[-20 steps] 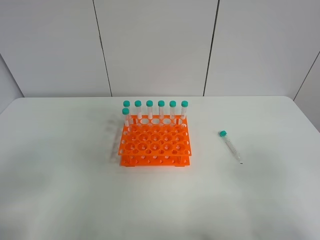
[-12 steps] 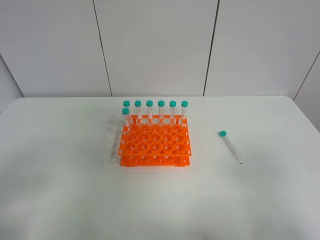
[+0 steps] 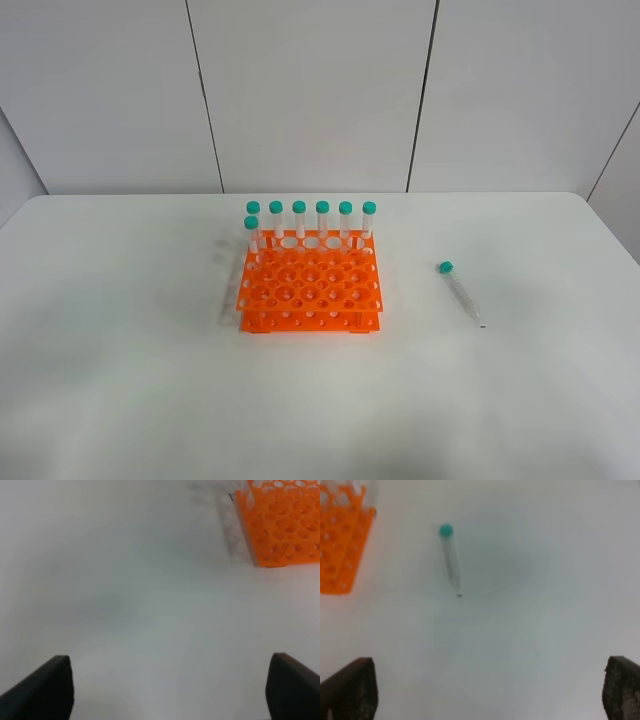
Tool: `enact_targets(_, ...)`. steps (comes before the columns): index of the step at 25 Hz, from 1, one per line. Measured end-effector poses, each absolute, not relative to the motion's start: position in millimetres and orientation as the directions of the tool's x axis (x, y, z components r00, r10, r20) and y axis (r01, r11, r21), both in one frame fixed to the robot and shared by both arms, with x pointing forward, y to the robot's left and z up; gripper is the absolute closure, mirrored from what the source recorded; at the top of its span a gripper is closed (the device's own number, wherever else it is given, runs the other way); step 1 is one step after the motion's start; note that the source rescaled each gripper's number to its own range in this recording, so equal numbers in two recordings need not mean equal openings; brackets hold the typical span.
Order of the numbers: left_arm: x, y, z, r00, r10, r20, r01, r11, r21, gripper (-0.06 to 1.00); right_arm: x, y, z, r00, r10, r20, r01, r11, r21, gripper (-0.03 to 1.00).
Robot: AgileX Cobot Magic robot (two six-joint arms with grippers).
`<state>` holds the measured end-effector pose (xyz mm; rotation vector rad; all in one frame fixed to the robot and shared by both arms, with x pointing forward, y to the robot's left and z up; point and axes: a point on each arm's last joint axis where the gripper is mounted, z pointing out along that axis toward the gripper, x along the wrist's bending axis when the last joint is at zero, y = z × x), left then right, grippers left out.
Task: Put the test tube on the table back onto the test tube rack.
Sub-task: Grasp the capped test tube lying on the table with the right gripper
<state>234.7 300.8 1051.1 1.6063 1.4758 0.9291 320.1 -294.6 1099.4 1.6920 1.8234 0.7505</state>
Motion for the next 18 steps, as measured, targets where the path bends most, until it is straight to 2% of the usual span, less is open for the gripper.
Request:
enact_targets(5, 235, 301, 1051, 0.071, 0.997, 0.022, 0.451, -0.052, 0.891, -0.06, 404, -293, 1094, -0.071, 0.997, -0.002, 0.856, 0.062, 0.514, -0.03)
enact_targets(10, 235, 301, 1051, 0.071, 0.997, 0.022, 0.451, -0.052, 0.891, -0.06, 488, -291, 1056, -0.075, 0.997, 0.002, 0.951, 0.071, 0.300, -0.03)
enact_targets(14, 235, 301, 1051, 0.071, 0.997, 0.022, 0.451, -0.052, 0.891, -0.06, 542, -290, 1023, -0.094, 0.996, -0.003, 0.977, 0.093, 0.192, -0.03)
enact_targets(18, 235, 301, 1051, 0.071, 0.997, 0.022, 0.451, -0.052, 0.891, -0.06, 585, -286, 995, -0.112, 0.994, 0.011, 0.982, 0.109, 0.154, -0.03)
